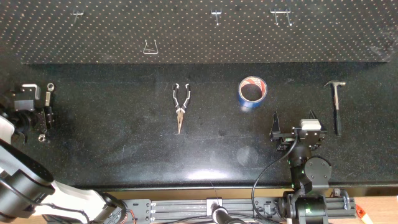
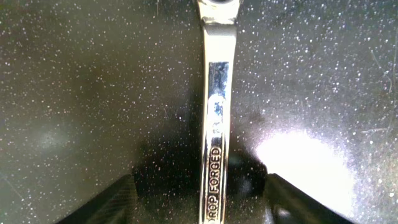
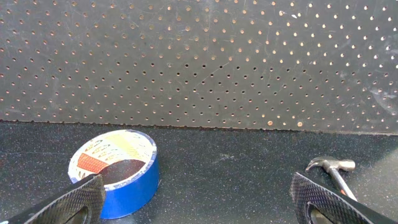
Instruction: Place Tools Onto Pegboard
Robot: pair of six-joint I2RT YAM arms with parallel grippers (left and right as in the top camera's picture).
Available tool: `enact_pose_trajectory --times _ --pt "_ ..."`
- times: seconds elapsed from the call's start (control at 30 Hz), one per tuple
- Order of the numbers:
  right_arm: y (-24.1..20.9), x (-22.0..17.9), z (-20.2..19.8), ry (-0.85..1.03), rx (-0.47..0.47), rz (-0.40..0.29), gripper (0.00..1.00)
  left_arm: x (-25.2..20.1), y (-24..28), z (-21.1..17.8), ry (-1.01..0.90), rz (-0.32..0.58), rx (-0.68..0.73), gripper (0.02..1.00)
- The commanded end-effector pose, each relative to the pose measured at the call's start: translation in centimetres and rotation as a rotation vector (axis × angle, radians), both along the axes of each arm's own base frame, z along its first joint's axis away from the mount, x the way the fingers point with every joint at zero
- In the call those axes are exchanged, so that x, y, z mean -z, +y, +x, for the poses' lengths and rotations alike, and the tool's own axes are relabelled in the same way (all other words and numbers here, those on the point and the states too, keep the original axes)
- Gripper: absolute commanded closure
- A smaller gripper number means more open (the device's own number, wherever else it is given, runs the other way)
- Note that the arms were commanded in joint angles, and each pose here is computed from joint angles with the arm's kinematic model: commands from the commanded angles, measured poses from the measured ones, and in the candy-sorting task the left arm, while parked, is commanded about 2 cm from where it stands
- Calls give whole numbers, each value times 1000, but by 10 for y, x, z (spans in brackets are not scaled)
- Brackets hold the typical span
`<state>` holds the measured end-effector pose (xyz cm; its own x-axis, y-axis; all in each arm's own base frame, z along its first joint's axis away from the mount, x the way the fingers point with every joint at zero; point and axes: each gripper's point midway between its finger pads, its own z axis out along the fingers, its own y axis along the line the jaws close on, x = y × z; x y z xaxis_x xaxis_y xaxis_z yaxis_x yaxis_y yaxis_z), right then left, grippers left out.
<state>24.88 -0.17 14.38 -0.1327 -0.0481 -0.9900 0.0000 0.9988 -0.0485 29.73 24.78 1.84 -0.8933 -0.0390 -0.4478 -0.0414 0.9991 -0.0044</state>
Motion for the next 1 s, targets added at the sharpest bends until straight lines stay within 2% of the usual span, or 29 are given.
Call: enact_pose_trajectory --times 0.03,0.23,0.43,1.0 --pt "1 2 0 6 -6 -13 38 10 2 -7 43 -3 -8 518" --pt "1 2 0 7 -6 -13 38 10 2 -6 43 -3 -8 691" --pt "1 2 0 7 -6 -13 38 10 2 -6 43 -3 -9 790" --pt "1 2 0 7 -6 -13 38 10 2 -6 42 -21 -48 833"
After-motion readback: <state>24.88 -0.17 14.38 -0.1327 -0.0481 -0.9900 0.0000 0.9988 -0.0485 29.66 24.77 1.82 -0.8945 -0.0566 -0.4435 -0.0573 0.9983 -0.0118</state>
